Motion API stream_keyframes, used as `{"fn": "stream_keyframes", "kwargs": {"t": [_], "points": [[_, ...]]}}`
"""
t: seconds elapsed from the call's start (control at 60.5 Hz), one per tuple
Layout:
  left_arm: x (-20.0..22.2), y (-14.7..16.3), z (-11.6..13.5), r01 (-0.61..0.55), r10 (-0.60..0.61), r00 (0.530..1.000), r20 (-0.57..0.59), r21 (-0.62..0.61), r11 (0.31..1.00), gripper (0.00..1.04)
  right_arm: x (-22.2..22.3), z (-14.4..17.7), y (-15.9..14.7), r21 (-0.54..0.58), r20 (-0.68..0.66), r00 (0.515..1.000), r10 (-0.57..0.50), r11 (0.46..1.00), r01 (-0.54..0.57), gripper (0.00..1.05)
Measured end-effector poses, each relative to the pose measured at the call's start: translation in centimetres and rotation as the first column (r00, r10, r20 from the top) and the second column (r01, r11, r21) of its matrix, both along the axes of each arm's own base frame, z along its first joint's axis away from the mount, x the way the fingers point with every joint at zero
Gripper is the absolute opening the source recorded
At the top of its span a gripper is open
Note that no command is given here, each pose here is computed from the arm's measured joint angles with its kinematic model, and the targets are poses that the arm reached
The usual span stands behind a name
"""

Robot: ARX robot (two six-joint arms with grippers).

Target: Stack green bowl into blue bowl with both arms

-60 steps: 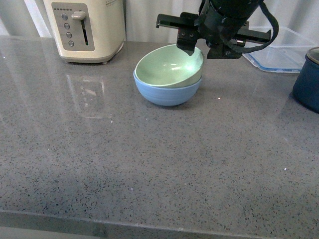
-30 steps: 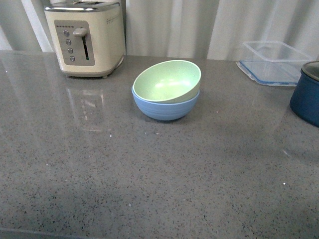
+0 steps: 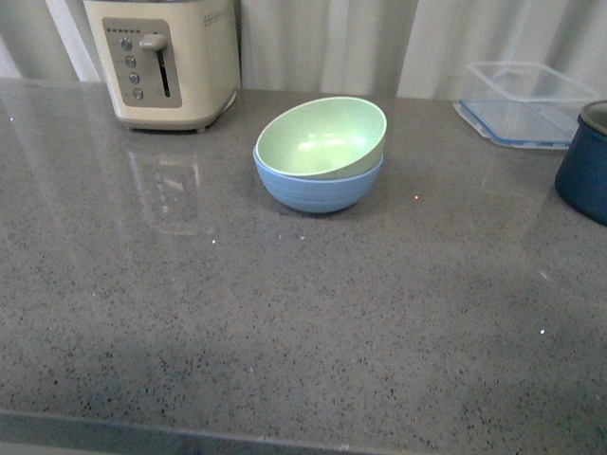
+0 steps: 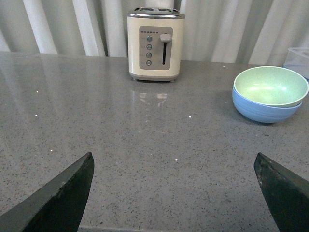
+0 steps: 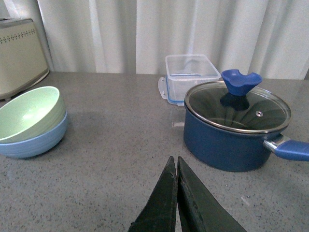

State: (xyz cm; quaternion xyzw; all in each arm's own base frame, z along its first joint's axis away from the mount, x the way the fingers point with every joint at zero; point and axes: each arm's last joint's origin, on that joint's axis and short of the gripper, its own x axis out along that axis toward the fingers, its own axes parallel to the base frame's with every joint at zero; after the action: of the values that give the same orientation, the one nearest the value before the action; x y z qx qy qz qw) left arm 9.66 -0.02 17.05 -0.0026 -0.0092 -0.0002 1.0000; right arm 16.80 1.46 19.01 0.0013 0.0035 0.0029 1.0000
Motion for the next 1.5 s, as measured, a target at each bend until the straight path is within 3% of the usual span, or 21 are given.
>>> {"fn": "stream_keyframes", "kwargs": {"t": [0.628, 1.504], "points": [[0.0, 0.0, 0.0, 0.000, 0.000, 1.000, 0.000, 0.000, 1.000, 0.98, -3.7, -2.5, -1.4, 0.001, 0.001, 1.000, -0.005, 1.000, 0.005, 0.01], [0.0, 0.0, 0.0, 0.001, -0.001, 1.000, 0.000, 0.000, 1.000, 0.98, -5.9, -2.2, -1.4, 0.001, 0.016, 1.000, -0.005, 1.000, 0.005, 0.01]]}}
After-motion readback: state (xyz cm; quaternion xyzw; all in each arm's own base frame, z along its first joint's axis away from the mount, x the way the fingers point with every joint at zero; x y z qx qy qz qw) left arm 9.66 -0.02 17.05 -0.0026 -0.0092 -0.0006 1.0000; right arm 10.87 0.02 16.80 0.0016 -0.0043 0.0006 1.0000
